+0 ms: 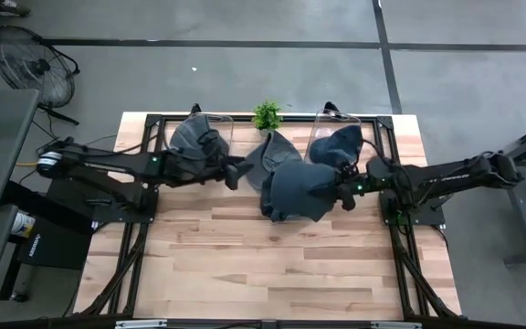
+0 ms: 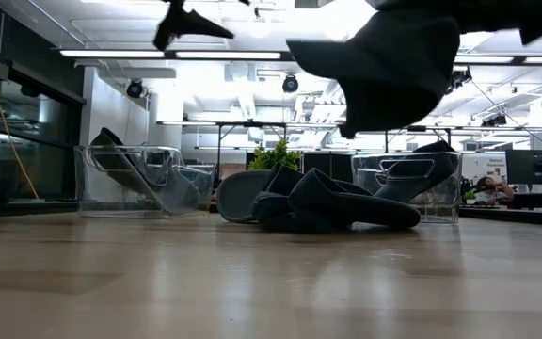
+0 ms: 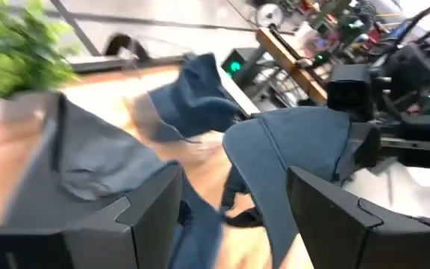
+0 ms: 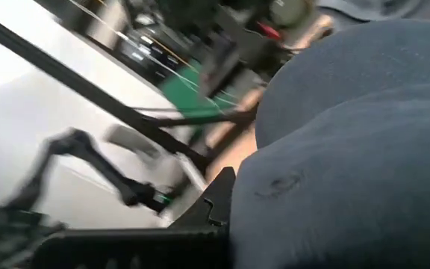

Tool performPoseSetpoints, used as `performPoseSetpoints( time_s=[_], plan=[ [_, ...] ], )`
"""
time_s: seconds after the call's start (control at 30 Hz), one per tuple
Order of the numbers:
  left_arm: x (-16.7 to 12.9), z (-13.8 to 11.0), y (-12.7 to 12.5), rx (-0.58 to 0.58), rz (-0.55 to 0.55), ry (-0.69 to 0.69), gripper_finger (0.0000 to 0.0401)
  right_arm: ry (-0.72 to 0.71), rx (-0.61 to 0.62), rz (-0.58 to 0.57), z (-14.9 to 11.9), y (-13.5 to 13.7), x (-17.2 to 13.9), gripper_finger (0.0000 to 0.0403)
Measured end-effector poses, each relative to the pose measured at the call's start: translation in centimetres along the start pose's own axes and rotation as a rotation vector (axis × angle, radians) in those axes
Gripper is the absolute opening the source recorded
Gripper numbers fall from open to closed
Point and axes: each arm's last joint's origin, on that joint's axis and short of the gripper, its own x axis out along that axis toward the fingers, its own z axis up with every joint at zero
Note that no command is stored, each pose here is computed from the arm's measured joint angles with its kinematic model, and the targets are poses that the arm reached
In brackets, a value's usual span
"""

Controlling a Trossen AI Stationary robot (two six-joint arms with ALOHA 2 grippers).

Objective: Pick & Place hat
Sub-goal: Put the bottom blue cap into the right transparent bin

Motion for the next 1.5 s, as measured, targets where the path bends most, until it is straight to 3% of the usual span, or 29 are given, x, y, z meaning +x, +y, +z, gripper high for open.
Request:
performPoseSetpoints(
  time_s=[0.23, 0.6, 0.8, 1.03, 1.3, 1.5],
  plan=[
    [-1.0, 0.5, 0.5, 0.058, 0.061, -0.042, 0.0239, 0.068, -0.096, -0.243, 5.0, 2.6, -1.5, 0.0015],
    [-1.0, 0.9, 0.7, 0.258, 0.193, -0.151, 0.0239, -0.034, -0.092, -0.496, 11.4, 4.4, -6.2, 0.0015],
    [-1.2, 1.2, 1.0, 0.432, 0.322, -0.217, 0.0239, -0.071, -0.016, -0.565, 12.6, 3.4, -7.1, 0.0015],
    [-1.2, 1.7, 1.0, 0.594, 0.409, -0.257, 0.0239, -0.020, 0.086, -0.642, 14.1, 0.3, -5.8, 0.0015],
    [-0.3, 3.5, 2.8, 0.591, 0.488, -0.267, 0.0239, 0.039, 0.127, -0.768, 17.8, -1.8, -5.3, 0.0015],
    [0.7, 4.7, 4.2, 0.588, 0.457, -0.223, 0.0239, 0.135, 0.153, -0.861, 20.8, -1.9, -5.2, 0.0015]
  ],
)
